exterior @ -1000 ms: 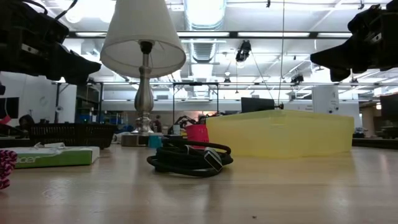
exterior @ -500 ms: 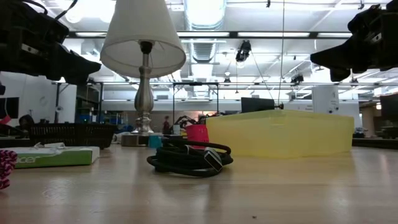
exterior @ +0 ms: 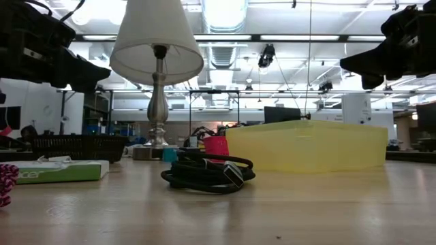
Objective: Pick and place items into bin
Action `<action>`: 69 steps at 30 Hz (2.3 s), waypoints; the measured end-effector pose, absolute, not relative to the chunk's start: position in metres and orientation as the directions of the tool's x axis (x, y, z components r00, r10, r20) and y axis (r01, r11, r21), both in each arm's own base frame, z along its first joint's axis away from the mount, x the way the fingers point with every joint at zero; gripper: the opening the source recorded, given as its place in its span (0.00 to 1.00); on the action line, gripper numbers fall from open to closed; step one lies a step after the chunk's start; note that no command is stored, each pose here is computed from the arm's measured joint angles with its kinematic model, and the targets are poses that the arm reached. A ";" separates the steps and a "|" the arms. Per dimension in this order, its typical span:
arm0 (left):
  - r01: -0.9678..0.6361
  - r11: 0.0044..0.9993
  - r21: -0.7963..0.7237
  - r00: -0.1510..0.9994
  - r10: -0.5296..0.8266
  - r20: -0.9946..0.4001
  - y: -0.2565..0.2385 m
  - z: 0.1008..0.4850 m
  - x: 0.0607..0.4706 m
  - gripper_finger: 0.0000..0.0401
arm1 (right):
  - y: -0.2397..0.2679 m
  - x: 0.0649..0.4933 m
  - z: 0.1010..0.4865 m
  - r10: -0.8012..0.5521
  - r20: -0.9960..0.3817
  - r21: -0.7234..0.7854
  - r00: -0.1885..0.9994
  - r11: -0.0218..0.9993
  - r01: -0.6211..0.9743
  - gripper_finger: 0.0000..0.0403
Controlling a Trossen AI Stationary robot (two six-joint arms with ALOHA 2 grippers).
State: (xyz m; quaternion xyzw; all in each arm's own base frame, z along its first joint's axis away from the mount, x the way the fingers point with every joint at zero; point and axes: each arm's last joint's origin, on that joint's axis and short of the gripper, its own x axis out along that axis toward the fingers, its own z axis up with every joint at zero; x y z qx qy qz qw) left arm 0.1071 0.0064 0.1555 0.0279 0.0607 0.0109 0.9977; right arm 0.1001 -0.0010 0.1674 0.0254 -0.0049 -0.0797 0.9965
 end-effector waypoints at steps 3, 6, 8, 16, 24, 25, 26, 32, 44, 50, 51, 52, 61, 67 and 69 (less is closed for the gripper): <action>-0.018 0.998 0.057 0.992 0.025 -0.121 0.006 0.155 0.107 0.00 | -0.001 0.100 0.167 -0.159 0.005 0.051 0.987 0.986 0.158 0.02; -0.018 0.998 0.057 0.992 0.025 -0.121 0.006 0.155 0.107 0.00 | -0.001 0.100 0.167 -0.159 0.006 0.052 0.987 0.986 0.159 0.02; -0.019 0.998 0.057 0.992 0.025 -0.120 0.006 0.156 0.107 0.00 | -0.001 0.100 0.169 -0.159 0.020 0.039 0.987 0.987 0.158 0.02; -0.019 0.998 0.053 0.993 0.025 -0.119 0.006 0.156 0.107 0.00 | -0.001 0.099 0.178 -0.160 0.117 -0.009 0.980 0.987 0.162 0.02; -0.015 0.998 0.054 0.996 0.020 -0.092 0.006 0.158 0.107 0.00 | -0.001 0.096 0.196 -0.162 0.297 -0.073 0.941 0.979 0.191 0.02; -0.016 0.998 0.060 0.997 0.021 -0.080 0.006 0.159 0.108 0.00 | -0.001 0.095 0.197 -0.162 0.307 -0.062 0.938 0.980 0.190 0.02; -0.020 0.998 0.064 0.998 0.023 -0.052 0.006 0.162 0.108 0.00 | -0.001 0.095 0.198 -0.163 0.314 -0.053 0.935 0.981 0.188 0.02; -0.039 0.997 0.074 0.983 0.024 0.183 0.006 0.185 0.106 0.00 | -0.001 0.095 0.197 -0.161 0.303 -0.073 0.939 0.979 0.191 0.02; -0.056 0.981 0.185 0.942 -0.010 0.336 0.005 0.203 0.105 0.29 | -0.001 0.102 0.189 -0.161 0.212 0.085 0.964 0.986 0.146 0.28; -0.068 0.980 0.186 0.919 -0.011 0.393 0.005 0.209 0.105 0.38 | 0.000 0.104 0.211 -0.143 0.227 0.214 0.963 0.972 0.094 0.47; -0.067 0.980 0.185 0.921 -0.011 0.390 0.005 0.209 0.105 0.39 | 0.000 0.104 0.218 -0.131 0.230 0.213 0.964 0.974 0.082 0.49; -0.067 0.980 0.185 0.923 -0.010 0.386 0.005 0.208 0.106 0.39 | 0.000 0.105 0.223 -0.118 0.224 0.211 0.967 0.975 0.070 0.50; -0.056 0.982 0.178 0.942 -0.007 0.336 0.006 0.201 0.110 0.39 | 0.002 0.116 0.275 -0.078 0.038 0.308 0.996 0.949 0.062 0.52; -0.051 0.983 0.177 0.950 -0.007 0.311 0.006 0.199 0.113 0.39 | 0.001 0.128 0.307 -0.140 -0.211 0.423 0.967 0.879 0.219 0.51; -0.050 0.983 0.177 0.953 -0.006 0.302 0.006 0.198 0.113 0.39 | -0.001 0.132 0.313 -0.199 -0.312 0.413 0.929 0.852 0.322 0.52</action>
